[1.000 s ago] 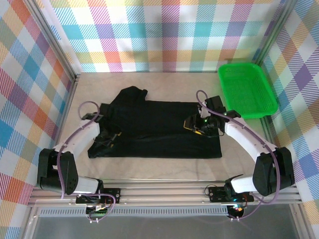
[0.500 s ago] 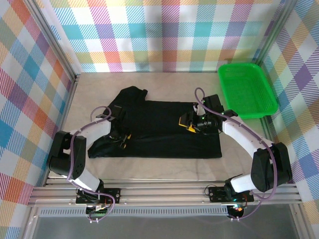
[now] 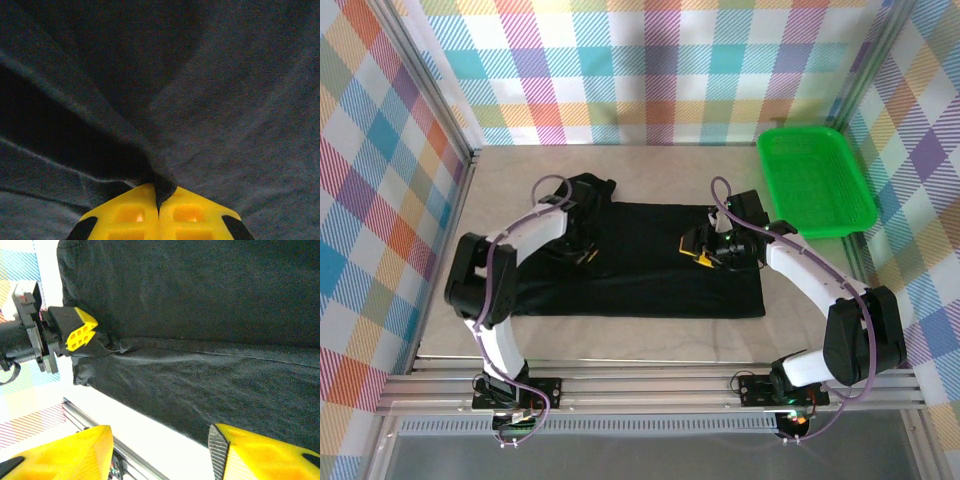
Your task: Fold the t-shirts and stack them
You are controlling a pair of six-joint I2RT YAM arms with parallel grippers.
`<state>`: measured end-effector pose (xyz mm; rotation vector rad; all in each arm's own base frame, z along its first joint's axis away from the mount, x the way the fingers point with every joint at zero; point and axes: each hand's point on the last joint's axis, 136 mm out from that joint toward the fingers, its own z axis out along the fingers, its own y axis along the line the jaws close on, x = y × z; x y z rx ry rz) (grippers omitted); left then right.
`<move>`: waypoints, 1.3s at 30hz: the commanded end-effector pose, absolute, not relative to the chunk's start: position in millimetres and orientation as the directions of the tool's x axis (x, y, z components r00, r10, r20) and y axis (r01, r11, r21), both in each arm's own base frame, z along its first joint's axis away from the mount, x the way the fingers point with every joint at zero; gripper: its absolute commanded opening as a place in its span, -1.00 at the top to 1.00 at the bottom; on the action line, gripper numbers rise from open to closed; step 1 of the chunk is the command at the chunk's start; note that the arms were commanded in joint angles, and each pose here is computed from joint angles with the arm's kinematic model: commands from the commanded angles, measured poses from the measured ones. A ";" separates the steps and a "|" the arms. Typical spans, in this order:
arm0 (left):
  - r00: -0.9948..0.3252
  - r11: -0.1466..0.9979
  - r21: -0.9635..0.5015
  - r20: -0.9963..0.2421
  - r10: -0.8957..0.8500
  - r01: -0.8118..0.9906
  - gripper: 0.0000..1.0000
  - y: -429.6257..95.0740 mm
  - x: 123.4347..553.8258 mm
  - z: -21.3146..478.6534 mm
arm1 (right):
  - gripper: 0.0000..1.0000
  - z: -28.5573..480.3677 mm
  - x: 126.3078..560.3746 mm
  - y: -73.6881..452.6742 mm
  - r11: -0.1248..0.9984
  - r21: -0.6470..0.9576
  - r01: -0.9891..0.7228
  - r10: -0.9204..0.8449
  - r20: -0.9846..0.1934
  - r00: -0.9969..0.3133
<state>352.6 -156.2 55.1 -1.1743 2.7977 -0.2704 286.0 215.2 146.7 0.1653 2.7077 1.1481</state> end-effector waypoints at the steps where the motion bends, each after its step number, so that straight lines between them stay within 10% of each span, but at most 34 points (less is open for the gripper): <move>1: -0.837 0.837 -0.051 -0.019 -0.547 -0.545 1.00 -162.4 343.6 50.1 | -0.08 150.9 285.3 216.8 0.689 0.724 0.027 0.173 -0.128 -0.977; 21: -0.884 0.895 -0.085 -0.142 -0.445 -0.437 0.93 -187.8 385.3 51.4 | -0.07 142.3 278.0 212.1 0.703 0.709 0.054 0.174 -0.097 -0.980; 27: -0.906 0.914 -0.241 -0.196 -0.375 -0.326 0.04 -211.2 402.3 72.9 | -0.08 132.4 276.2 210.0 0.713 0.697 0.080 0.183 -0.075 -0.980; 39: -0.887 0.898 -0.248 -0.205 -0.414 -0.362 0.25 -174.0 365.6 80.4 | -0.08 126.4 276.3 211.7 0.708 0.701 0.089 0.182 -0.059 -0.982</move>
